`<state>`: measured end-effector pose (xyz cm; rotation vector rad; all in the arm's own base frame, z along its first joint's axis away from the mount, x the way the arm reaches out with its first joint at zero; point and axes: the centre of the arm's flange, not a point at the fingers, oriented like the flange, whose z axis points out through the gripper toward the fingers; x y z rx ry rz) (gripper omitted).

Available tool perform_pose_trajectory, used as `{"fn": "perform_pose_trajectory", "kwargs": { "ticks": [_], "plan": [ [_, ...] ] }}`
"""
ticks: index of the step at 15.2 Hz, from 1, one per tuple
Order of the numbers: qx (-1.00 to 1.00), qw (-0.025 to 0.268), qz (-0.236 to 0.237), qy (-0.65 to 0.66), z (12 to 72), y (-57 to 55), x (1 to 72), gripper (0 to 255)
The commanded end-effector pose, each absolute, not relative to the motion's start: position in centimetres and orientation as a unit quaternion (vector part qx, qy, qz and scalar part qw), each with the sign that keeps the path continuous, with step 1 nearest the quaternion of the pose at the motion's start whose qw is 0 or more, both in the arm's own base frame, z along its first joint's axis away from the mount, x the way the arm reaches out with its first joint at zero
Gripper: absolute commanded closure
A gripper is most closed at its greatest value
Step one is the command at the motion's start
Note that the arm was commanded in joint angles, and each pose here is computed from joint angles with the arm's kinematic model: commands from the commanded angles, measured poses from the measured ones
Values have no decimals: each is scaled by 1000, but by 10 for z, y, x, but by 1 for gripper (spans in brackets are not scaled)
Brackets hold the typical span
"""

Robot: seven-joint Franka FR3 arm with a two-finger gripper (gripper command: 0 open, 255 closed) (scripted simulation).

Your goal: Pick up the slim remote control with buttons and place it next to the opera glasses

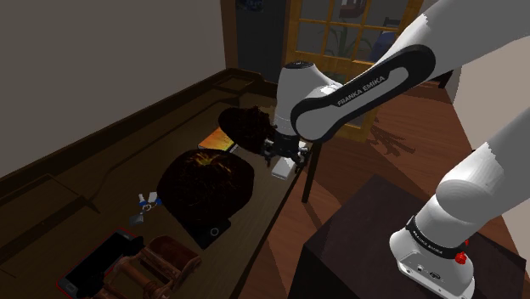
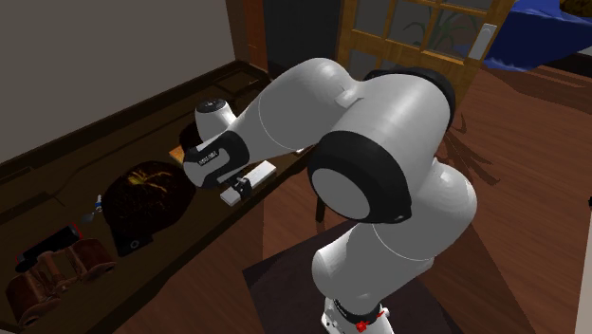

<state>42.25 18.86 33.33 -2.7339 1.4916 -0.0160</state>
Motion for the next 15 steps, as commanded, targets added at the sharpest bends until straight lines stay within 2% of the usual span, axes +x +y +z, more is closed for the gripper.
{"fn": "perform_pose_trajectory", "kwargs": {
  "ticks": [1,3,4,15],
  "plan": [
    [-878,13,-5,479,333,188,422,0],
    [-878,13,-5,479,333,188,422,0],
    [-878,13,-5,479,333,188,423,255],
    [-878,13,-5,479,343,188,422,255]
  ]
}}
